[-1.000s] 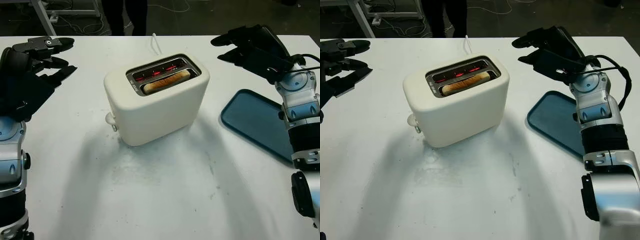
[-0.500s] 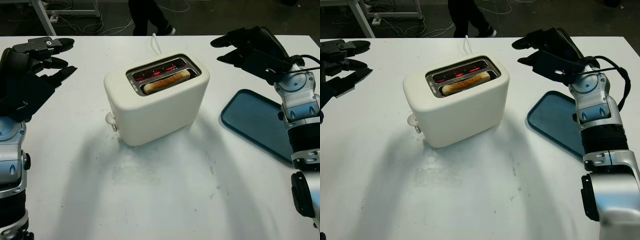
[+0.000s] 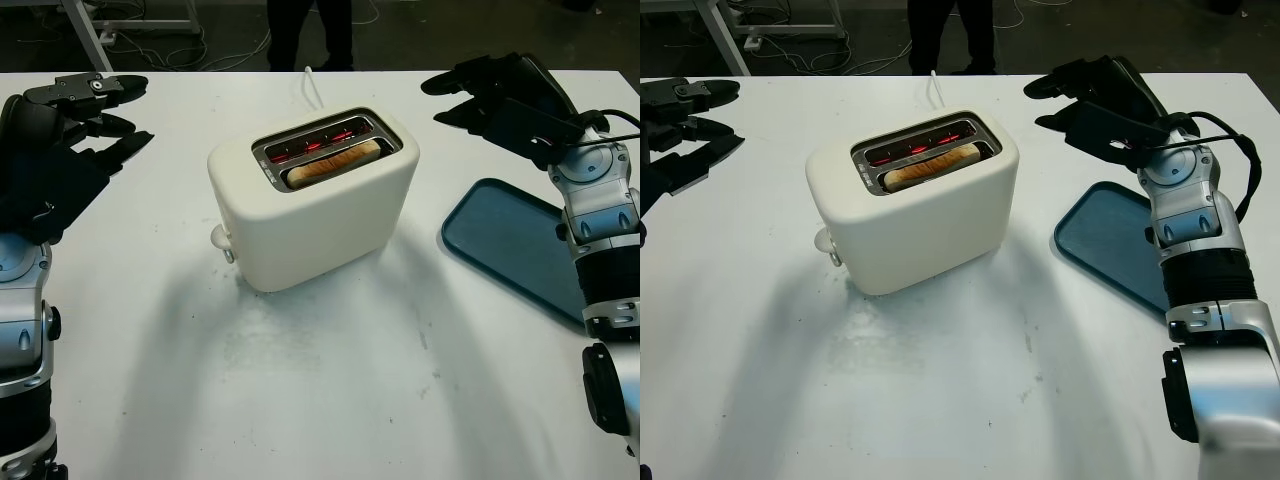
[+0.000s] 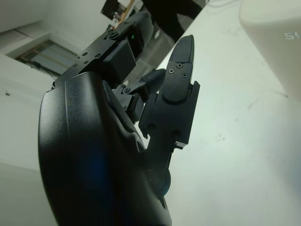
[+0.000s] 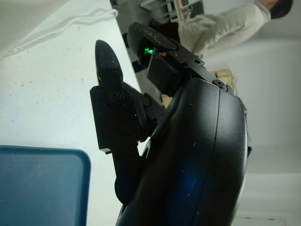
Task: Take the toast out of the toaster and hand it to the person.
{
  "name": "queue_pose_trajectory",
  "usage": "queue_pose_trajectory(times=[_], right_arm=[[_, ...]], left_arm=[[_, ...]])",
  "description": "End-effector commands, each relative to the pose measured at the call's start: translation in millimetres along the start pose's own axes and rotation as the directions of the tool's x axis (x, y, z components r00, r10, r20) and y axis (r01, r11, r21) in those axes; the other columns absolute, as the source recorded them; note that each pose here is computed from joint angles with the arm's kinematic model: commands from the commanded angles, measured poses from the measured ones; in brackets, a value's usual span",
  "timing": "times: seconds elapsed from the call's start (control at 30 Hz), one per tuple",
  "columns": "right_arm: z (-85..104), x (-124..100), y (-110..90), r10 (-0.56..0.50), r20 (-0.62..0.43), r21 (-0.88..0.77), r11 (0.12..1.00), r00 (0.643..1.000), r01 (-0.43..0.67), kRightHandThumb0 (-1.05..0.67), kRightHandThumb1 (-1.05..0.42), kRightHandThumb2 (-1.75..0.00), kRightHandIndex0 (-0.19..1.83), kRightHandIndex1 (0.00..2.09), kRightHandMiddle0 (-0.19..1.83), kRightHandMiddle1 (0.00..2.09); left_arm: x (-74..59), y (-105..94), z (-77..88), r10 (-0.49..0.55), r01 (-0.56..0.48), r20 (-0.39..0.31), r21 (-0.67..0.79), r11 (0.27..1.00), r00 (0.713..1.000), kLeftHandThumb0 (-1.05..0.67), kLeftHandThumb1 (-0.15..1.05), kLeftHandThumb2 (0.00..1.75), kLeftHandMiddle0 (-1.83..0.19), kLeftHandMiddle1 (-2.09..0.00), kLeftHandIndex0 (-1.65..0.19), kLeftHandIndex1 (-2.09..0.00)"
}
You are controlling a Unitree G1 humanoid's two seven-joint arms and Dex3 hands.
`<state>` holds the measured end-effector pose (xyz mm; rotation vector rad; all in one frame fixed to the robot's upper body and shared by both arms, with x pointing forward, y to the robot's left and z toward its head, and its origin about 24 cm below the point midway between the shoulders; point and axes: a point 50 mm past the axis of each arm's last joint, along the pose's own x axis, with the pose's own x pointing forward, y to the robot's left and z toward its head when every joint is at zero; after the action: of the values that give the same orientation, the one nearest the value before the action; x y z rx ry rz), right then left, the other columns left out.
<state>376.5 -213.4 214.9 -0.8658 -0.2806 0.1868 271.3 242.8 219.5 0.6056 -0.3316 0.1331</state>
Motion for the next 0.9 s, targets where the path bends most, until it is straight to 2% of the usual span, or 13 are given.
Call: queue_pose_trajectory(times=[0.0,0.37,0.6,0.87], right_arm=[[1.4,-0.1,-3.3,-0.015,0.023,0.009,1.0,1.0,0.015,-0.37,-0.92,-0.08,1.03,0.19,0.88,0.01],[3.7,0.5,-3.9,-0.016,0.021,0.012,1.0,1.0,0.015,-0.34,-0.92,-0.07,1.03,0.17,0.88,0.0],[3.8,-0.3,-4.9,-0.02,0.026,0.0,1.0,0.999,0.02,-0.32,-0.92,-0.07,1.04,0.18,0.91,0.01],[4.8,-0.2,-5.8,-0.02,0.028,0.014,1.0,0.999,0.019,-0.27,-0.92,-0.06,1.05,0.19,0.91,0.01]], left_arm=[[-2.0,1.7,-1.4,0.005,-0.004,-0.01,0.008,1.0,1.0,-0.32,0.92,0.14,-0.5,-0.88,-0.77,-0.03],[-1.7,1.5,1.5,-0.002,0.002,-0.032,-0.007,1.0,0.999,-0.38,0.92,0.14,-0.46,-0.89,-0.76,-0.03],[-2.1,2.2,-2.4,0.002,-0.002,-0.034,-0.025,1.0,0.999,-0.39,0.92,0.13,-0.42,-0.88,-0.75,-0.03],[-2.5,3.2,-3.2,0.008,-0.008,-0.025,0.003,1.0,1.0,-0.41,0.92,0.13,-0.46,-0.86,-0.76,-0.03]])
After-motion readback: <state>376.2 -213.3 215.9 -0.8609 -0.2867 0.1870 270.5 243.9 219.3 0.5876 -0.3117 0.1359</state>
